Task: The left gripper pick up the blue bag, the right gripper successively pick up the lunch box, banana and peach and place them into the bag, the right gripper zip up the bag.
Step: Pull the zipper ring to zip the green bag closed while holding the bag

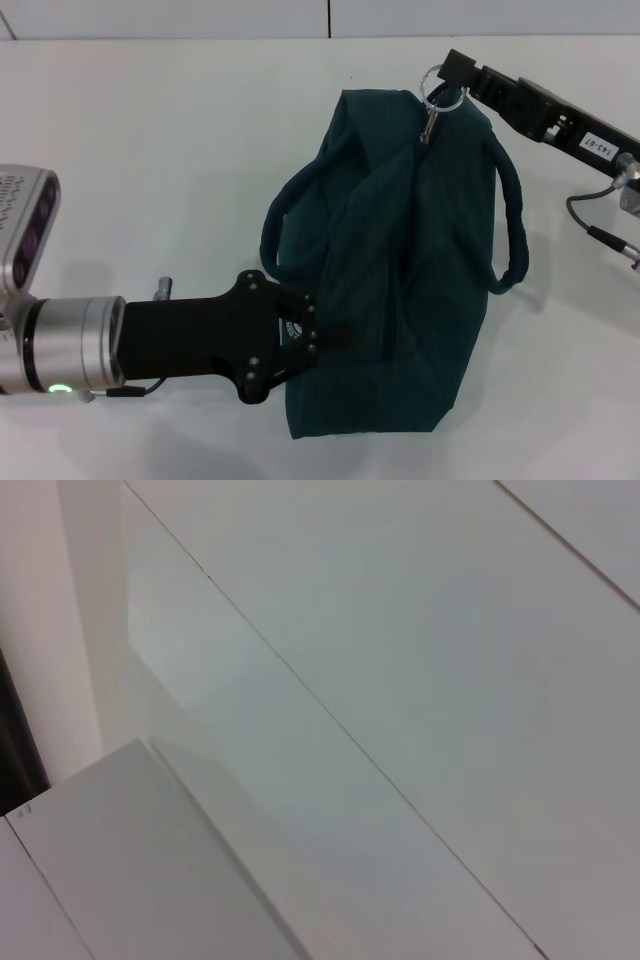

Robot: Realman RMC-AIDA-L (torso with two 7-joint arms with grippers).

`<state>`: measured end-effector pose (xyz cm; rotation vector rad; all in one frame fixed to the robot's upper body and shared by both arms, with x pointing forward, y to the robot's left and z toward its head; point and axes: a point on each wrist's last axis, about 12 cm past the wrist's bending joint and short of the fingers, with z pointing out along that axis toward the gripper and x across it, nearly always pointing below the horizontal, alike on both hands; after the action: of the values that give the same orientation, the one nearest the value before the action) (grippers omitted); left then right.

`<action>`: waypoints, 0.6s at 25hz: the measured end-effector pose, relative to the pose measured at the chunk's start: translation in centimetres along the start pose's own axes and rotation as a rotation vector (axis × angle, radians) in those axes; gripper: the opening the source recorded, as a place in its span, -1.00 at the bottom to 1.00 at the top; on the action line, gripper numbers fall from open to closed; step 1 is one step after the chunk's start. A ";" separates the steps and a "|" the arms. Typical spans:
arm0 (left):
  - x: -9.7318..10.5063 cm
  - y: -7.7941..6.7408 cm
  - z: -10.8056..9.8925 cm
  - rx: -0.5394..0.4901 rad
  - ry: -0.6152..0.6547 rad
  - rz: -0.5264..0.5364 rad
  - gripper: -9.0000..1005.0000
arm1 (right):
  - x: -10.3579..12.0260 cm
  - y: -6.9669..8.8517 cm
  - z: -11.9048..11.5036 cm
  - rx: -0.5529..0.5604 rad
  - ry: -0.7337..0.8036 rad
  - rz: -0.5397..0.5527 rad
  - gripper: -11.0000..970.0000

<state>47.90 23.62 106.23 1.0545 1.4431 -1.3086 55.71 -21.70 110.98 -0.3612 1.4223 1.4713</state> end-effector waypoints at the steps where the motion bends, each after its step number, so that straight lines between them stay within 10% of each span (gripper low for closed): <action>1: 0.0 0.0 0.0 -0.002 0.000 0.000 -0.85 | 0.0 0.0 0.0 0.000 -0.001 0.001 -0.96; 15: 0.6 1.0 -0.7 -0.173 -0.028 -0.018 -0.85 | 0.2 0.8 0.1 -0.062 -0.001 0.011 -0.96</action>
<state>48.64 24.40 105.41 0.9078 1.5180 -1.1833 55.09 -21.37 111.31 -0.3923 1.3823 1.5266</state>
